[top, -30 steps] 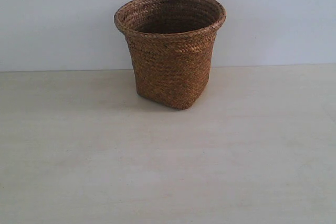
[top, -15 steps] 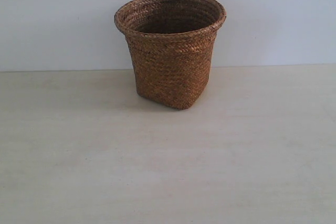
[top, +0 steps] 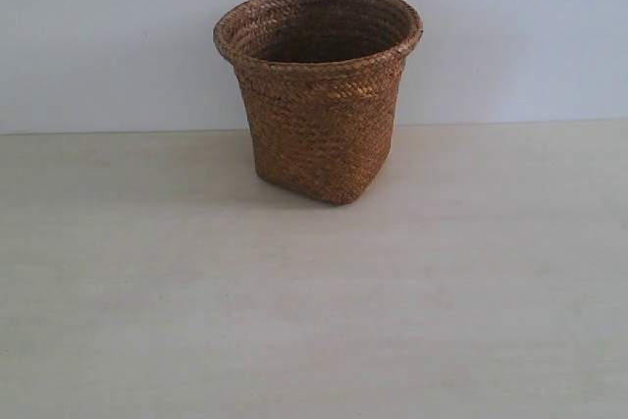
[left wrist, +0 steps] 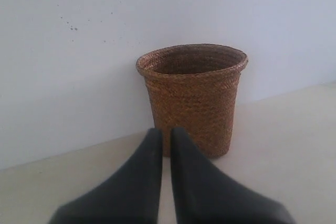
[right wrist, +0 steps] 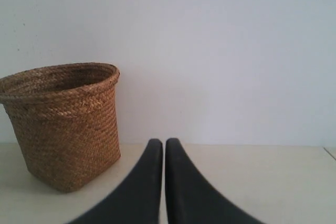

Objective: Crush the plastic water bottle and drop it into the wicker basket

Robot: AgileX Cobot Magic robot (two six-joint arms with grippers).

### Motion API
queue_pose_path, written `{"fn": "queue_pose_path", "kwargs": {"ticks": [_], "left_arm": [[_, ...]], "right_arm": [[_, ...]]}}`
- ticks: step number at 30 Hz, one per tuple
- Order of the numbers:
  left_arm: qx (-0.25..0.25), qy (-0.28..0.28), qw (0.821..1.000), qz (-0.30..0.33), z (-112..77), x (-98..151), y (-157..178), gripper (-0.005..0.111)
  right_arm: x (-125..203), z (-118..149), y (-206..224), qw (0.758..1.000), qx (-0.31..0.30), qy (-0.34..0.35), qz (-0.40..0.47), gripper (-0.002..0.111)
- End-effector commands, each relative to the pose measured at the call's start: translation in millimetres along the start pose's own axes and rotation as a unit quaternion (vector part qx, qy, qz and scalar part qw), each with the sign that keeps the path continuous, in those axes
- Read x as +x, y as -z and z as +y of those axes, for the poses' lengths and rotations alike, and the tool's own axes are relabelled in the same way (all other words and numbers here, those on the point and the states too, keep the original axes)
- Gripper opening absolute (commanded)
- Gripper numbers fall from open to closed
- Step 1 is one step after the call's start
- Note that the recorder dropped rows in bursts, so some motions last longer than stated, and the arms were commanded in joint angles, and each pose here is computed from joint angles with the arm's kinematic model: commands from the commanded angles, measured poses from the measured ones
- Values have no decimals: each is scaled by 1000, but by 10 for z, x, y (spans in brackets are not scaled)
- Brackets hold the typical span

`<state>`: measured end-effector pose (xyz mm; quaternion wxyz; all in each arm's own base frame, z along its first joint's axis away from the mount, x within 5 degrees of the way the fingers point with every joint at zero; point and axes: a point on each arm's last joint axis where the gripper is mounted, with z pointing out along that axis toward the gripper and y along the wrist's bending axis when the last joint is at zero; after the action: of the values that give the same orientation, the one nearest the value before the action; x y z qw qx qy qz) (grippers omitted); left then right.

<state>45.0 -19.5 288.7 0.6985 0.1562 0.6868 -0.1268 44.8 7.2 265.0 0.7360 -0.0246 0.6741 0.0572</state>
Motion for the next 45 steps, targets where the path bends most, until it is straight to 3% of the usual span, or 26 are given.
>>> {"fn": "queue_pose_path", "kwargs": {"ticks": [1,18,23,32,40,45], "left_arm": [[3,10,1000,0,-4,8,2,4],[-2,3,1000,2,-1,36,2,4],[-53,-19,998,16,40,281,1,4],[-136,16,990,22,109,618,6,4],[-150,27,987,57,127,932,-37,4],[-149,34,986,71,123,959,-34,4]], "right_arm": [[99,-6,-12,1000,2,-1,13,0],[126,-3,-13,1000,0,-1,24,0],[126,-3,-13,1000,0,-1,24,0],[126,-3,-13,1000,0,-1,24,0],[126,-3,-13,1000,0,-3,24,0],[126,-3,-13,1000,0,-2,24,0]]}}
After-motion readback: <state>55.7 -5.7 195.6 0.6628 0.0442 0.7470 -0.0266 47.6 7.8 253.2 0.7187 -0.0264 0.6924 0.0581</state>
